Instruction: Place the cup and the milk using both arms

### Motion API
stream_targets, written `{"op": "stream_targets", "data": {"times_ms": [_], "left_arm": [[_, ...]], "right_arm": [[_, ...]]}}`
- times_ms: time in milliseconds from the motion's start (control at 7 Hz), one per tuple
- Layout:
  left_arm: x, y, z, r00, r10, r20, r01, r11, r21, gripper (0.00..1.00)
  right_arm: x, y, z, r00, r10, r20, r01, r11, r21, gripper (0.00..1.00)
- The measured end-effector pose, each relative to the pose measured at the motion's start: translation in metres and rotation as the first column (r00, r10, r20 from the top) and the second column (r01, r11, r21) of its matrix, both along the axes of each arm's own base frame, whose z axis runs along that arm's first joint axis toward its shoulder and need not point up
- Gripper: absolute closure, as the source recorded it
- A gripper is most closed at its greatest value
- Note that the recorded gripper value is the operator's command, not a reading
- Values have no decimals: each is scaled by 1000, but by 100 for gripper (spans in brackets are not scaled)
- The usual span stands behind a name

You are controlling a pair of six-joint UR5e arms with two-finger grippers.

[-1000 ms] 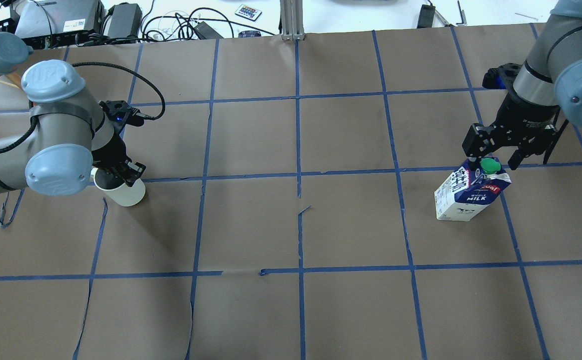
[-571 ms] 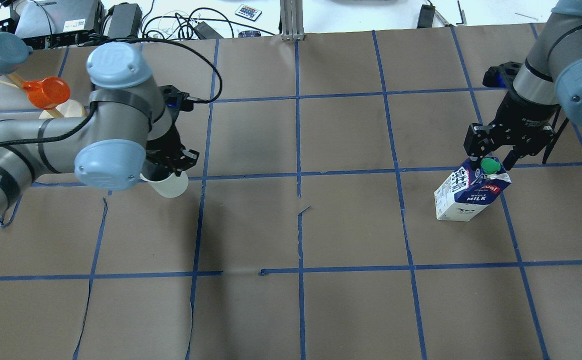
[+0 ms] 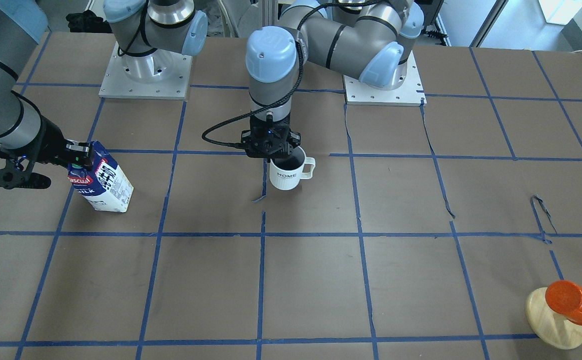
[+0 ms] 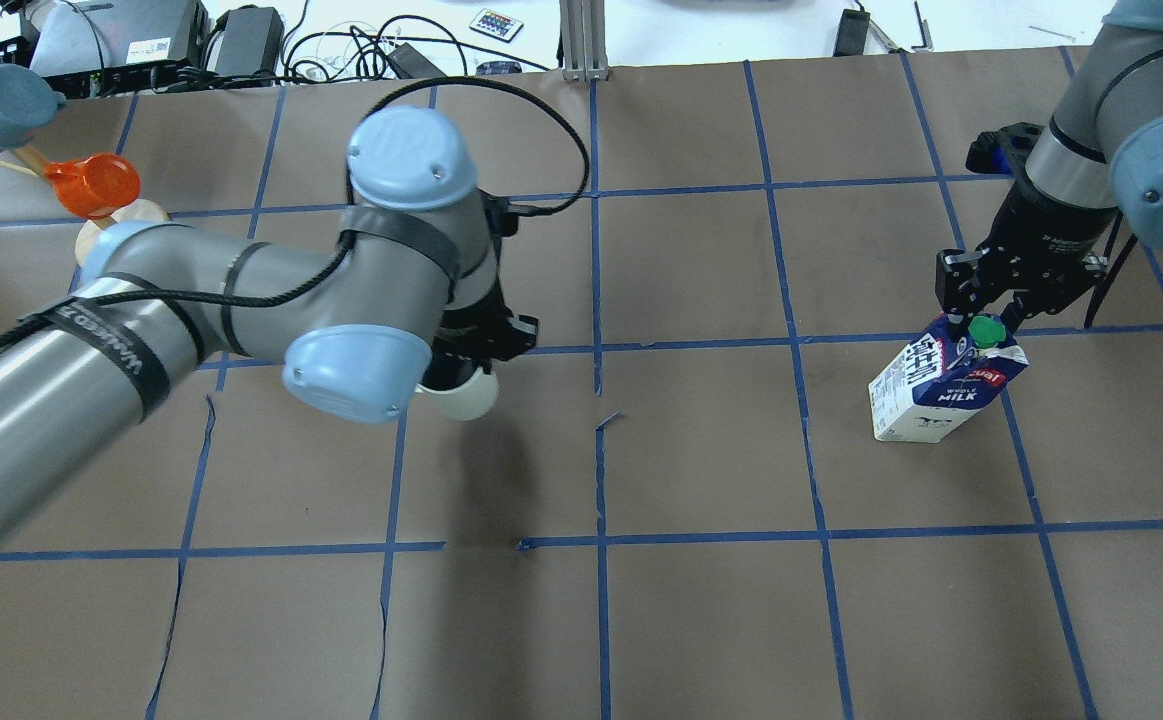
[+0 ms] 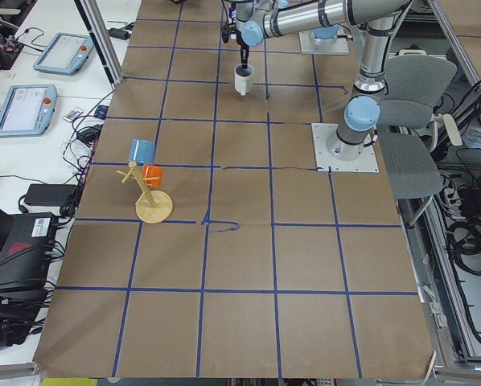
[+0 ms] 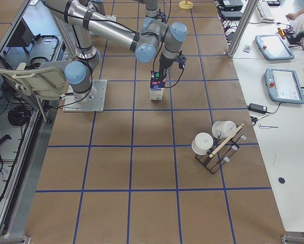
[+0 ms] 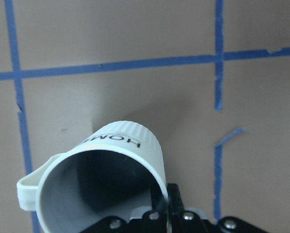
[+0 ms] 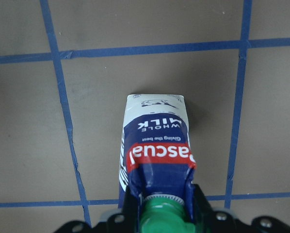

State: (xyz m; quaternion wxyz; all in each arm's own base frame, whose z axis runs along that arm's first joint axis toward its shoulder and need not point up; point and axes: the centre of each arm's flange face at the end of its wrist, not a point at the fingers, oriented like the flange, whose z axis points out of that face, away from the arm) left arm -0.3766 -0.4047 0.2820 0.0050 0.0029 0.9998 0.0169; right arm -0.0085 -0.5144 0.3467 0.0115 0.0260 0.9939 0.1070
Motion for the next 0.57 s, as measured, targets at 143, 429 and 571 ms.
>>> {"op": "stream_targets", "data": {"times_ms": [143, 429, 571], "left_arm": [[-18, 16, -8, 999, 30, -21, -29, 999, 36, 100], [-35, 38, -22, 997, 57, -45, -52, 994, 99, 0], [-36, 43, -21, 998, 58, -38, -54, 994, 96, 0]], "right_arm": [[-1, -5, 11, 1000, -17, -1, 17, 1000, -20, 78], [1, -13, 31, 999, -40, 7, 40, 998, -52, 78], [6, -13, 35, 999, -39, 19, 40, 998, -55, 79]]}}
